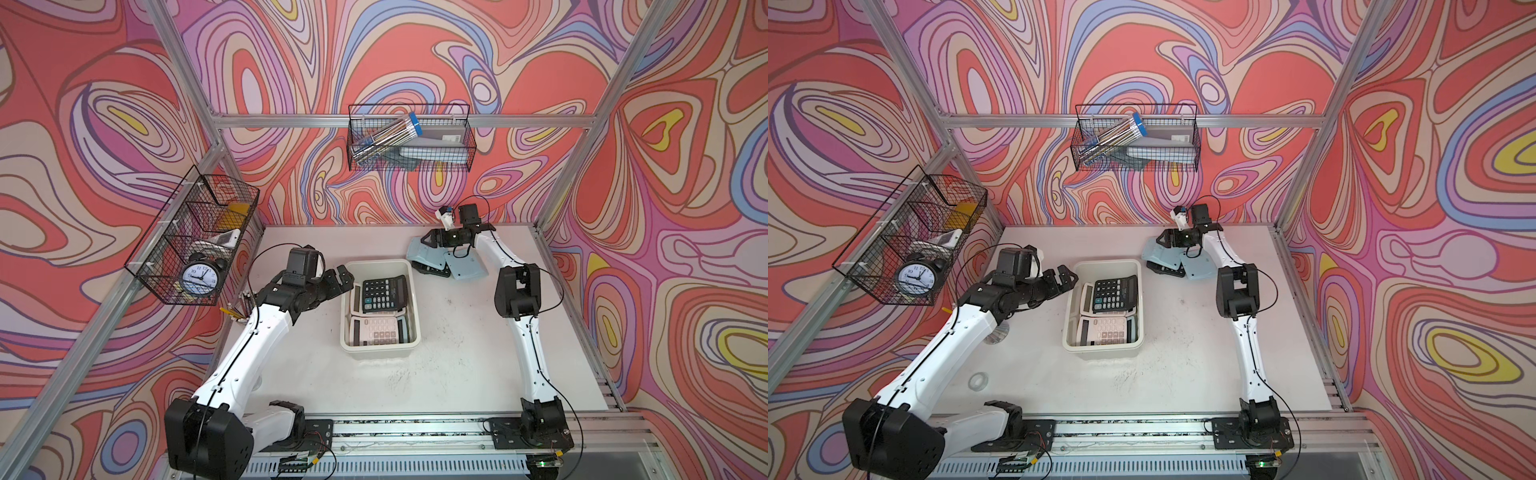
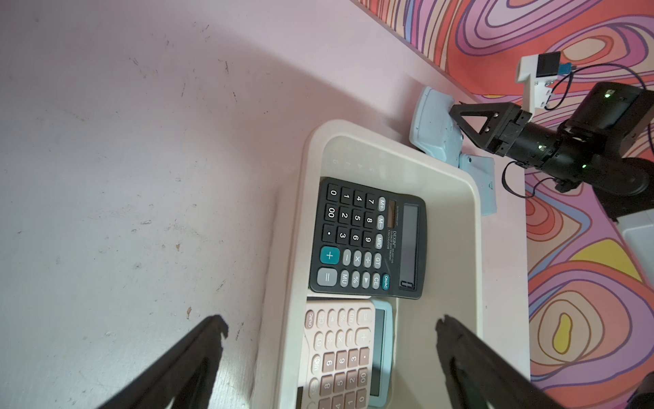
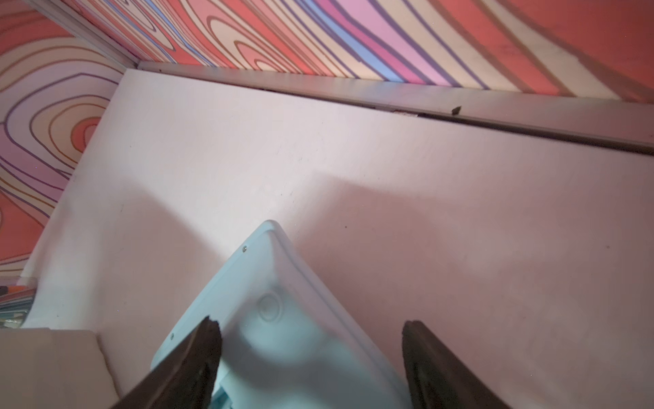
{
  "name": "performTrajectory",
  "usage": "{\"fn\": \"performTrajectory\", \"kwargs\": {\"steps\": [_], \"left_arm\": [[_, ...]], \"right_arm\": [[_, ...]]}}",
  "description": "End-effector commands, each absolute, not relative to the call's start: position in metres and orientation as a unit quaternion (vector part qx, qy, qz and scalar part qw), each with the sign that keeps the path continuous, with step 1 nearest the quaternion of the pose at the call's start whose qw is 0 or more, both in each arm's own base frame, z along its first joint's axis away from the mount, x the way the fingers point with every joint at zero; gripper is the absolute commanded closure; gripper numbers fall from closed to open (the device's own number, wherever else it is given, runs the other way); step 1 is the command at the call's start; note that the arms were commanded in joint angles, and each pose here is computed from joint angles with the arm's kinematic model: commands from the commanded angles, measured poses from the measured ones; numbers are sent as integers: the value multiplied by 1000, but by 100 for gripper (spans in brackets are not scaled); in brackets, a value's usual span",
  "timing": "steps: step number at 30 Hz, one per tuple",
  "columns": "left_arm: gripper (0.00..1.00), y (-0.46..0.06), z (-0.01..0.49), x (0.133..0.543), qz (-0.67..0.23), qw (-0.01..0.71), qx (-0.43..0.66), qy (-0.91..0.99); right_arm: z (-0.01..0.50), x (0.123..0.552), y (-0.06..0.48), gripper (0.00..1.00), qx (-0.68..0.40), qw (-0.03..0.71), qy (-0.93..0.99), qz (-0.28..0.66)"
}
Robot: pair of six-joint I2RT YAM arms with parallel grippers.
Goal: Put the calculator in the storage box
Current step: Adjust the calculator at the center of the board.
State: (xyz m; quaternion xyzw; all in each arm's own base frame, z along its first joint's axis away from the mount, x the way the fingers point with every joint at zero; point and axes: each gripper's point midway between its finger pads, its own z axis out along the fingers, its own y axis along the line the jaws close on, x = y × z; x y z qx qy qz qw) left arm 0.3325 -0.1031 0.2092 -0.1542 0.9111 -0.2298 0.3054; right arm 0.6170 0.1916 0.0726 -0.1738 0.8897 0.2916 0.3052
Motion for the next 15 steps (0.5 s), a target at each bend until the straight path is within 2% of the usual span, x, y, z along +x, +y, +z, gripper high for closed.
{"fn": "performTrajectory", "kwargs": {"steps": [1, 15], "left_arm": [[1, -104, 205, 332, -236, 294, -155, 913], [1, -110, 211, 333, -251, 294, -146, 910]], "right_arm": [[31, 579, 179, 20, -195, 227, 928, 222], [44, 498, 177, 22, -217, 220, 941, 135]]}}
